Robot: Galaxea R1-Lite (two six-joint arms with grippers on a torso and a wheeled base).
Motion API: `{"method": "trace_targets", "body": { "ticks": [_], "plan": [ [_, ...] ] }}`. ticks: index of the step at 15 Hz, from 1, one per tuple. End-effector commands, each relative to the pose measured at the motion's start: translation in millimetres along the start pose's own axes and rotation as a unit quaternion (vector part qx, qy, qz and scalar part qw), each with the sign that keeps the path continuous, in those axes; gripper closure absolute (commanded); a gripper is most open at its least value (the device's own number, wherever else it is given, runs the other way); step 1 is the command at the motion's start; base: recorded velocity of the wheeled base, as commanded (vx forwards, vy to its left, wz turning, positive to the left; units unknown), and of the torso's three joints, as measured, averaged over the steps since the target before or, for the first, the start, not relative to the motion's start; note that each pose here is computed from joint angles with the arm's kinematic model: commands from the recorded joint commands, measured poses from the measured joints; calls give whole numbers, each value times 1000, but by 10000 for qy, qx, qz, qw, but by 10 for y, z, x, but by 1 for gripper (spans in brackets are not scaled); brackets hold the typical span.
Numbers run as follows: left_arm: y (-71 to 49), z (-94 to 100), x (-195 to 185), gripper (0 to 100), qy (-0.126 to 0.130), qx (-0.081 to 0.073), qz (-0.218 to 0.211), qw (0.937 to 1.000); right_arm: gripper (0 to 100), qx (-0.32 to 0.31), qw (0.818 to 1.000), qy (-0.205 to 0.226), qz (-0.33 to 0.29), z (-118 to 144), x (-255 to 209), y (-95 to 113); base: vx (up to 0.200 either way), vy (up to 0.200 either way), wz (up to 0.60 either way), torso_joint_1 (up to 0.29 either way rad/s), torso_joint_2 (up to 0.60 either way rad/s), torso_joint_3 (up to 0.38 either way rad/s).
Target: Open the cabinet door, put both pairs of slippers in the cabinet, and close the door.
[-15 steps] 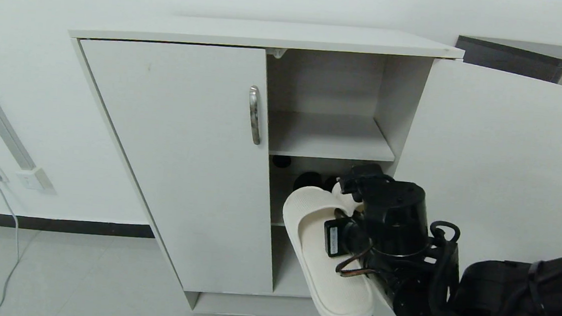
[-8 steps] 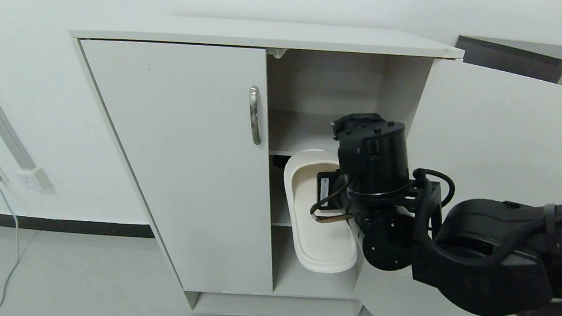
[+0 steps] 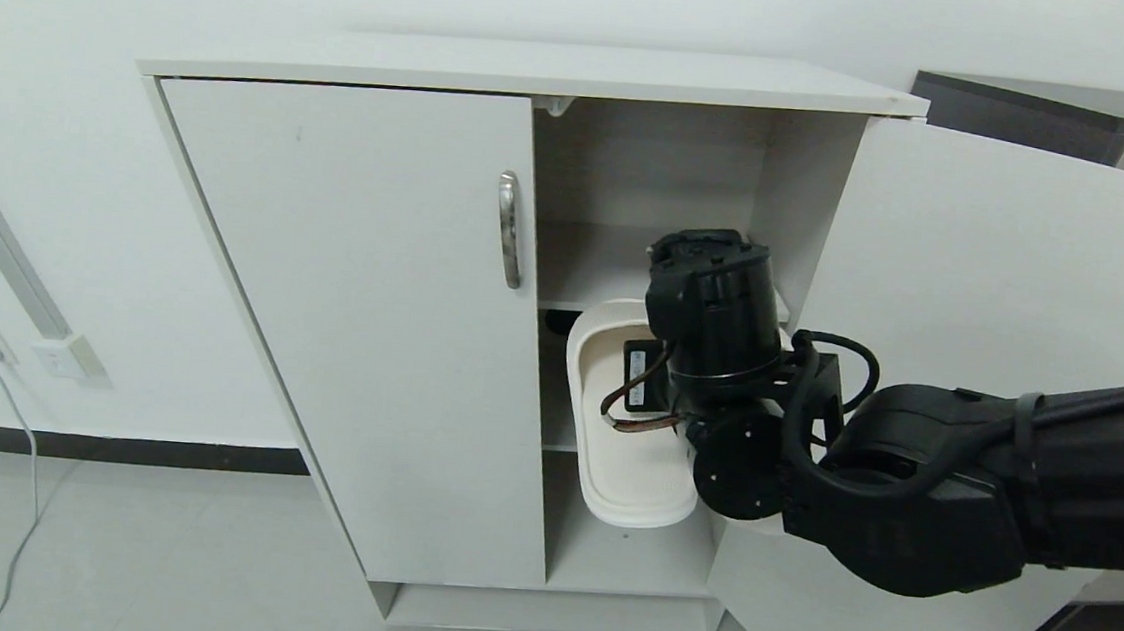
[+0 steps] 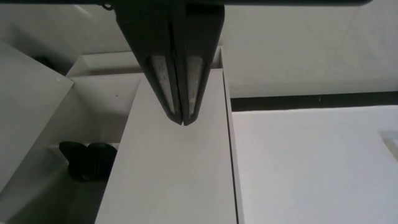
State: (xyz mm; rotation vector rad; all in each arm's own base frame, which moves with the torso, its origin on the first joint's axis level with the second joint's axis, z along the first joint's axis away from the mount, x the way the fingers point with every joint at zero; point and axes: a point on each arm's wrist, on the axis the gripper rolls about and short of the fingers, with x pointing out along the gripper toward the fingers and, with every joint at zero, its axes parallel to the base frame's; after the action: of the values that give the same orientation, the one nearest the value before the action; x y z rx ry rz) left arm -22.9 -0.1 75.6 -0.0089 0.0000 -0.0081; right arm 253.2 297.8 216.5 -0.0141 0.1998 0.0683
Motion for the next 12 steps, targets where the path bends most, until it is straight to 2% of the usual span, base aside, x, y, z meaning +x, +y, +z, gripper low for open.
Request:
{"method": "trace_targets", "body": {
  "ticks": [1, 4, 12],
  "plan": [
    [0, 1, -1, 100, 0, -1, -6, 10000, 100, -10, 10000, 14, -7, -13, 9, -1, 0, 0, 0, 0, 0, 0],
    [0, 1, -1, 100, 0, -1, -13, 10000, 100, 1, 10000, 4, -5, -6, 6, -4, 0, 0, 0, 0, 0, 0],
    [0, 2, 1, 100, 8, -1, -6, 10000, 100, 22, 10000, -18, -38, 16, 16, -24, 200, 0, 0, 2, 3, 5]
  ]
}}
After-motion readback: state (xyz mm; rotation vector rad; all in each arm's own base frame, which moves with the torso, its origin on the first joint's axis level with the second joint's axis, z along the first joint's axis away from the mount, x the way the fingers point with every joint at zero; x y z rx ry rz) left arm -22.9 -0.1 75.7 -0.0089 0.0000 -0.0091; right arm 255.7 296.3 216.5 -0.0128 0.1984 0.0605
